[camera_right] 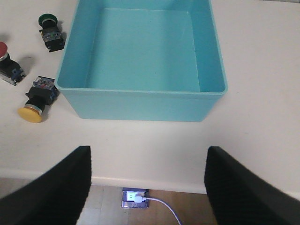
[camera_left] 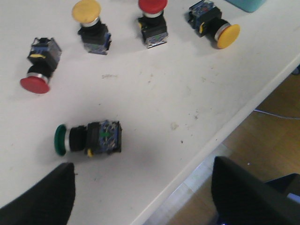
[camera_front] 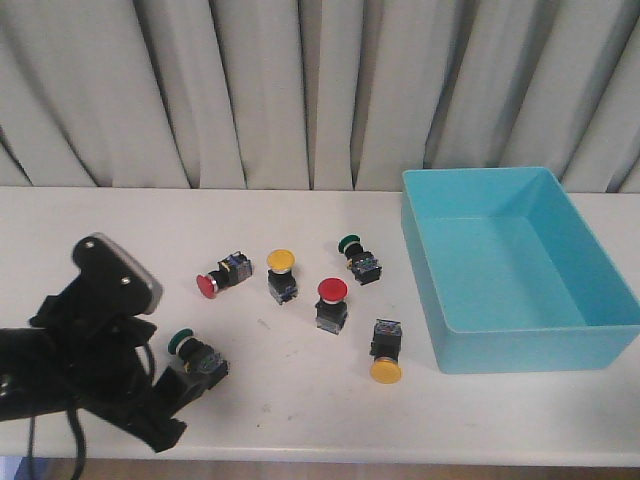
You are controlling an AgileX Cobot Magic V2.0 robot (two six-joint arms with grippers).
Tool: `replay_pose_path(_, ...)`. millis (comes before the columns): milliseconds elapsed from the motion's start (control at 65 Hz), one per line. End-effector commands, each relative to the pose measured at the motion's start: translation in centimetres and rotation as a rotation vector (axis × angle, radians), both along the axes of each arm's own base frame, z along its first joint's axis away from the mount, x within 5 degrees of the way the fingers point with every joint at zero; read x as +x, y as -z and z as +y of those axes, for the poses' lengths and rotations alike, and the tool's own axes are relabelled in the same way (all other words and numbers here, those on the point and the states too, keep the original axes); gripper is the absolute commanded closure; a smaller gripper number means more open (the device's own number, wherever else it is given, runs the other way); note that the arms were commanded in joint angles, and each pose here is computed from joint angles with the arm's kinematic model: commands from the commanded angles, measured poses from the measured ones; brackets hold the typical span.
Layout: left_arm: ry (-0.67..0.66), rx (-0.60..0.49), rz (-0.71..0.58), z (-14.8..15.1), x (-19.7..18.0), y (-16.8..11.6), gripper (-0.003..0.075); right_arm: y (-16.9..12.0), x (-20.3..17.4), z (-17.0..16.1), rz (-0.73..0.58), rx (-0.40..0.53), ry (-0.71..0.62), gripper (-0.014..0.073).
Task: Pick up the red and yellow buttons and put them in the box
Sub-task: 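Reach the left gripper over the red mushroom button and grasp it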
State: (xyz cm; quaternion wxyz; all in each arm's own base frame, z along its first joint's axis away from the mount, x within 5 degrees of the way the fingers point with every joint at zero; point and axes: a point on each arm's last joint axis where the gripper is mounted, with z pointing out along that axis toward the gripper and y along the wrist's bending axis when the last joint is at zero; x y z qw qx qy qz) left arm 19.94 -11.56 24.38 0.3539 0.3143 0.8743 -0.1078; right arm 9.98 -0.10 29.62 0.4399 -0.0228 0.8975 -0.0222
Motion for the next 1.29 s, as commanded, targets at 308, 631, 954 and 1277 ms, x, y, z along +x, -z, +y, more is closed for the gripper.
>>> replay_pose_path(308,0.100,-0.035,-0.002,-9.1,7.6,-0.3,0.0134,-1.4,0.5,-0.1,-0.082,-0.010,-0.001,0.0089)
replay_pose_path(631,-0.034,-0.022,0.148,-13.0,13.5,1.5,0.0134,-1.4,0.5,-0.1,-0.082,-0.010,-0.001,0.0089)
replay_pose_path(954,-0.054,-0.019,0.132,-15.8,17.0,2.1,0.0134,-1.4,0.5,-0.1,-0.082,-0.013,-0.001,0.0089)
replay_pose_path(1277,-0.093,-0.066,0.129,-17.5,19.3,3.9,0.0134,-1.4,0.5,-0.1,-0.082,-0.014,-0.001,0.0089)
